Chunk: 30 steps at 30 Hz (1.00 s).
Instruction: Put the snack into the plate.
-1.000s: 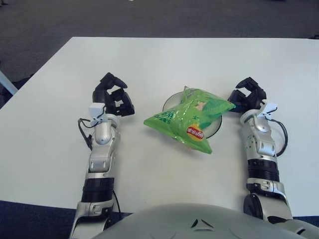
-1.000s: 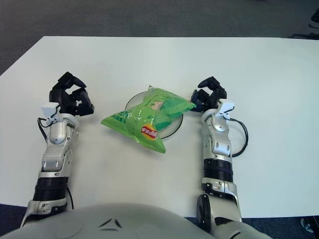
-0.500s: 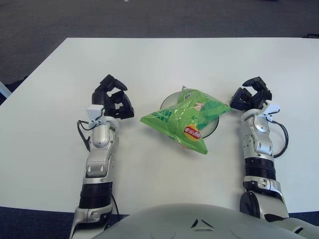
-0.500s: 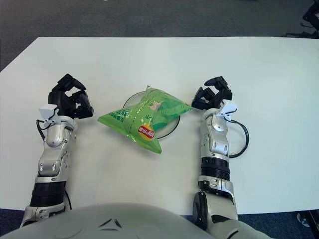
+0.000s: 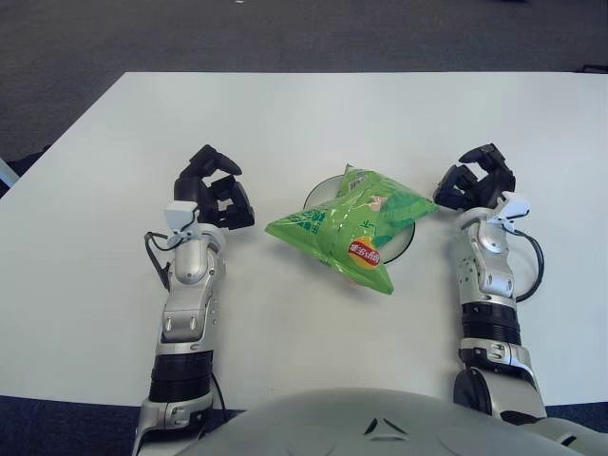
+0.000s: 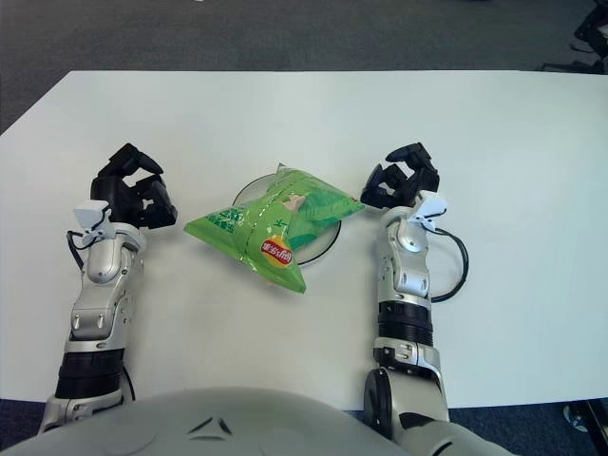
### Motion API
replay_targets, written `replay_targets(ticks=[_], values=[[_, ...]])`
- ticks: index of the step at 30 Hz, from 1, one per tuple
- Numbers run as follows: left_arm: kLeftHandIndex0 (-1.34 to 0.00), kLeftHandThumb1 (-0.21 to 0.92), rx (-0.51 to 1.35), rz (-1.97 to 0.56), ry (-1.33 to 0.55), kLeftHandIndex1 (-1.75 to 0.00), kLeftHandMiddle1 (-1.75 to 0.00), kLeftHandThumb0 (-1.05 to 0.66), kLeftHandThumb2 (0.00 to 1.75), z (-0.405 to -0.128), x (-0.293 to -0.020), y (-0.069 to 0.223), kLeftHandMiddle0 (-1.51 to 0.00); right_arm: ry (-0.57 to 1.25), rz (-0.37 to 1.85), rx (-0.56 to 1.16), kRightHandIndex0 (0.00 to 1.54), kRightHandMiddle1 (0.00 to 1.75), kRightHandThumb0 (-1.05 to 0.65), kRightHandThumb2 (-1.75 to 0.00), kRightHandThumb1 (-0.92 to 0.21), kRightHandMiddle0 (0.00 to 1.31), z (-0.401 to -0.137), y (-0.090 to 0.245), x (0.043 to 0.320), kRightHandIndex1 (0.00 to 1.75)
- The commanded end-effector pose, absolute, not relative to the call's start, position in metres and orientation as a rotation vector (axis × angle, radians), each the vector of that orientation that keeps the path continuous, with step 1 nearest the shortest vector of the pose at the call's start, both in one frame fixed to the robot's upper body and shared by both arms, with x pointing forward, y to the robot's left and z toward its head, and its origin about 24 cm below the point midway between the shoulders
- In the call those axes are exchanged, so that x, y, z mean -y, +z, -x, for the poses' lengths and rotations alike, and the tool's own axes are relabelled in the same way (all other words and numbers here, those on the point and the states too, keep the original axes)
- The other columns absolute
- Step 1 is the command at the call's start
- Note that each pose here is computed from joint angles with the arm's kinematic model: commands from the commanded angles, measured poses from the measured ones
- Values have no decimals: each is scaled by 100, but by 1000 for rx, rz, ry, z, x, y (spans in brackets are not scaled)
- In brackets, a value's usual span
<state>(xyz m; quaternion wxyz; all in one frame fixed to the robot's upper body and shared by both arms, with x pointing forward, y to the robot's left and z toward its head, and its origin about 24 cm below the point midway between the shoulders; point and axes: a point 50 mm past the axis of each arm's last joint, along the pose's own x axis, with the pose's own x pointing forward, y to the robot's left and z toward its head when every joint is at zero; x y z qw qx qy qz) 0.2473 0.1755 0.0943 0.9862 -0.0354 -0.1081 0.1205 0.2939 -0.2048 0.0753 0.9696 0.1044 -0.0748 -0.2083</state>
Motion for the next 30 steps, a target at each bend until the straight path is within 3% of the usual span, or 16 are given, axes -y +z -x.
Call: replay_targets(ticks=[1,12,14,17,30], values=[[-86,2,84,86,257,-175,-175,-61,168,-236,-174,65,-132,-421,-220,18,89,175,-1,-175,6,68,-277,37,197,173],[-85,4,67,99,269,-175,-175,-61,166,-237,-171,63,-132,-355,-196,5,89,174,-1,-175,6,68,-277,33,201,175],[-85,4,65,99,272,-175,-175,-61,166,-237,-171,63,-132,-341,-192,9,117,175,-33,-161,-7,72,-277,33,201,175],[-85,4,62,98,277,-175,-175,-60,166,-237,-170,62,-132,-322,-188,18,131,175,-47,-154,-13,73,-277,33,202,175],[-83,6,25,88,315,-175,-175,-59,163,-238,-169,59,-134,-175,-141,57,136,175,-54,-149,-18,73,-276,31,203,175]])
